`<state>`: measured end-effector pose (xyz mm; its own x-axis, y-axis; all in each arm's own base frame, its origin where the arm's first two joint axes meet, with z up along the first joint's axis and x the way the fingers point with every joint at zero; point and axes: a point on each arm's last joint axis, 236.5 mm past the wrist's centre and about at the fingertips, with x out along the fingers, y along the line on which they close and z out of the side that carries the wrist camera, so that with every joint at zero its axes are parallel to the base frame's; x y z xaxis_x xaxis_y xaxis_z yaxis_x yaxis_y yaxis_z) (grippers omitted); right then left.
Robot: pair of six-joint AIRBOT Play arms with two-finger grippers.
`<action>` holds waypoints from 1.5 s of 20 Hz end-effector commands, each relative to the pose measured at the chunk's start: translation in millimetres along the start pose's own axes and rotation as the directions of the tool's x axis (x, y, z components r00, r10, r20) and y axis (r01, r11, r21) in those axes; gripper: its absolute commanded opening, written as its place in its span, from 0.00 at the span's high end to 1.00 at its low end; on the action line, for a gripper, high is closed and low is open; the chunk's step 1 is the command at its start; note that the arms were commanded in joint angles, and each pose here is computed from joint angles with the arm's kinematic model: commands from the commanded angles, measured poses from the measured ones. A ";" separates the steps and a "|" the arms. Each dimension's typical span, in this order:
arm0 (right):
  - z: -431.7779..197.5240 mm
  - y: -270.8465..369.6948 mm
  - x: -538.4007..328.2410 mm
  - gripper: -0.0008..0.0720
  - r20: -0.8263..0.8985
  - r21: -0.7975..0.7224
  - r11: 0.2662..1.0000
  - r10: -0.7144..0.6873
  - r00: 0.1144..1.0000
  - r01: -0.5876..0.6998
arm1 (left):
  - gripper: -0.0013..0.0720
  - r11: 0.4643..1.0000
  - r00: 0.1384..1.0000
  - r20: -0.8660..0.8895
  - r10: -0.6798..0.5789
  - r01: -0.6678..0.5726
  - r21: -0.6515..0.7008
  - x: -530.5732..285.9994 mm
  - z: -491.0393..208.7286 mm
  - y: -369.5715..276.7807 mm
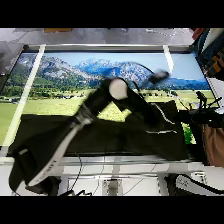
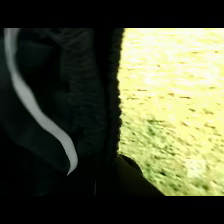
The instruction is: Fold the clothes and pants, and hang the long-sleeved shirts on hangers.
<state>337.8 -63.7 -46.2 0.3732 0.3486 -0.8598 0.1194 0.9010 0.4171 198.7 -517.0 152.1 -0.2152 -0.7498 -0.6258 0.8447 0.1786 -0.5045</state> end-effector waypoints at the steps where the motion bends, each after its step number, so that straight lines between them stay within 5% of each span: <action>1: -8.0 -16.3 -4.2 0.93 -0.030 -0.026 0.997 -0.078 0.997 0.077 | 0.01 0.990 0.994 -0.083 -0.072 0.081 0.117 34.7 -22.3 -37.4; 5: -7.8 -16.3 -4.2 0.93 -0.030 -0.026 0.997 -0.077 0.997 0.077 | 0.07 0.947 0.952 -0.066 0.299 -0.288 0.142 -13.0 -15.7 84.0; 7: -7.8 -16.3 -4.2 0.93 -0.030 -0.027 0.997 -0.078 0.997 0.077 | 0.20 0.884 0.881 -0.064 0.468 -0.465 0.057 -61.3 -17.8 161.9; 11: -7.5 -16.5 -4.2 0.93 -0.028 -0.027 0.997 -0.078 0.997 0.078 | 0.20 0.746 0.773 -0.018 0.634 -0.617 -0.249 -173.0 -33.0 284.4; 14: -6.9 -16.7 -4.2 0.93 -0.026 -0.027 0.997 -0.079 0.997 0.079 | 0.19 0.622 0.748 -0.022 0.663 -0.567 -0.540 -214.9 -67.1 358.7; 19: -7.7 -16.2 -4.2 0.93 -0.029 -0.027 0.997 -0.077 0.997 0.076 | 0.19 0.535 0.864 0.047 0.501 -0.266 -0.802 -166.1 -98.3 414.4; 27: -8.1 -14.8 -4.1 0.93 -0.031 -0.025 0.997 -0.071 0.997 0.071 | 0.19 0.474 0.844 0.101 0.526 -0.193 -0.859 -91.5 -103.8 463.9; 28: -8.1 -14.8 -4.1 0.93 -0.031 -0.025 0.997 -0.071 0.997 0.071 | 0.29 0.481 0.827 0.123 0.548 -0.191 -0.856 -89.0 -97.6 468.4; 30: -8.0 -14.8 -4.2 0.93 -0.031 -0.025 0.997 -0.071 0.997 0.071 | 0.73 0.490 0.800 0.145 0.583 -0.203 -0.848 -86.3 -91.3 476.2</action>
<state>327.3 -76.7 -51.6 0.3353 0.2896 -0.8965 0.1229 0.9300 0.3463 556.3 -300.5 -83.2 0.3059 -0.5998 -0.7394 0.0481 0.7854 -0.6171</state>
